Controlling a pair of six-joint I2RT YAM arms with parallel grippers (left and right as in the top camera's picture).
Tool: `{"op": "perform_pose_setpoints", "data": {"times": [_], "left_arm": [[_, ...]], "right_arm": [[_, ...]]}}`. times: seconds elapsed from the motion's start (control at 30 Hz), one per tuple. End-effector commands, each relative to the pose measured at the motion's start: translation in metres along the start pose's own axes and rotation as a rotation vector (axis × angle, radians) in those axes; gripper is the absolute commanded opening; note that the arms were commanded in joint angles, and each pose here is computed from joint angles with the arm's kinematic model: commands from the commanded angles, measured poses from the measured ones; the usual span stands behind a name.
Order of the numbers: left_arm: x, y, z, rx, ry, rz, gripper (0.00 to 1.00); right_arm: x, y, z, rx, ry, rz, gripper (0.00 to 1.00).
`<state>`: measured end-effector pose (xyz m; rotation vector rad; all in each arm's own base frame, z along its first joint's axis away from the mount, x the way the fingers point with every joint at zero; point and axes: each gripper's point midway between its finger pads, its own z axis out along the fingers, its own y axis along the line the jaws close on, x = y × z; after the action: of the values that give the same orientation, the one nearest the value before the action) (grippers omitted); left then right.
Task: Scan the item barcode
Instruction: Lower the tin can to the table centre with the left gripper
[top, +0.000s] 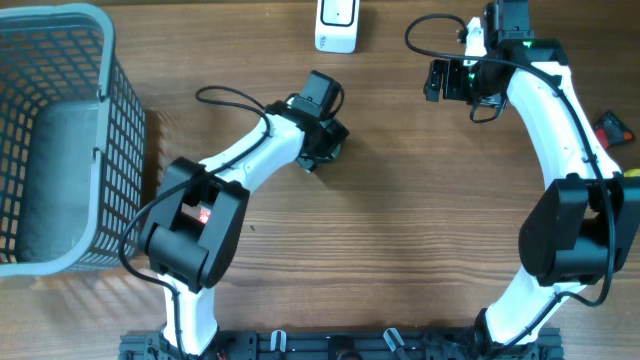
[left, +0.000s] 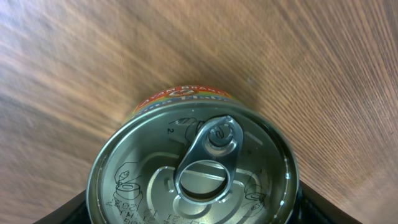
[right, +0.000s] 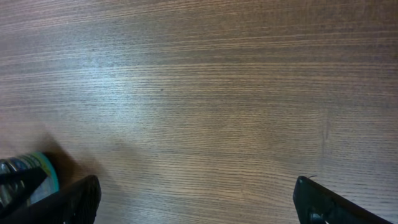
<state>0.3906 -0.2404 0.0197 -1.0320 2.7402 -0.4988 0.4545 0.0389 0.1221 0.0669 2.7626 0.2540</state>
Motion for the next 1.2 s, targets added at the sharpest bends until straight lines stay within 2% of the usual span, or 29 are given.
{"op": "perform_pose_setpoints", "data": {"times": [0.0,0.07,0.13,0.37,0.53,0.77,0.93,1.07,1.17], "left_arm": [[0.006,0.013,0.008,-0.058,-0.029,-0.087,0.67],[0.008,0.018,0.008,-0.084,-0.047,-0.080,0.64],[0.011,0.020,0.008,-0.101,-0.058,-0.101,0.66],[0.016,0.018,0.008,-0.096,-0.067,-0.122,0.93],[0.013,0.019,0.008,-0.102,-0.083,-0.057,1.00],[0.009,0.019,0.007,-0.108,-0.100,0.014,1.00],[-0.004,0.012,-0.004,-0.103,-0.166,0.176,1.00],[-0.014,-0.003,-0.033,-0.058,-0.230,0.259,1.00],[-0.026,-0.019,-0.078,-0.012,-0.325,0.397,1.00]], "right_arm": [[0.002,-0.002,0.004,0.004,0.012,0.013,1.00],[0.002,-0.002,0.004,0.005,0.014,0.020,1.00],[0.002,-0.002,0.004,0.004,0.016,0.033,1.00],[0.004,-0.002,0.004,0.006,0.023,0.033,1.00],[0.004,-0.002,0.004,0.006,0.023,0.030,1.00],[0.004,-0.002,0.004,0.006,0.021,0.029,1.00],[0.004,-0.002,0.004,0.006,0.022,-0.002,1.00],[0.004,-0.002,0.004,0.006,0.022,-0.018,1.00],[0.004,-0.002,0.004,0.005,0.023,-0.021,1.00]]}}
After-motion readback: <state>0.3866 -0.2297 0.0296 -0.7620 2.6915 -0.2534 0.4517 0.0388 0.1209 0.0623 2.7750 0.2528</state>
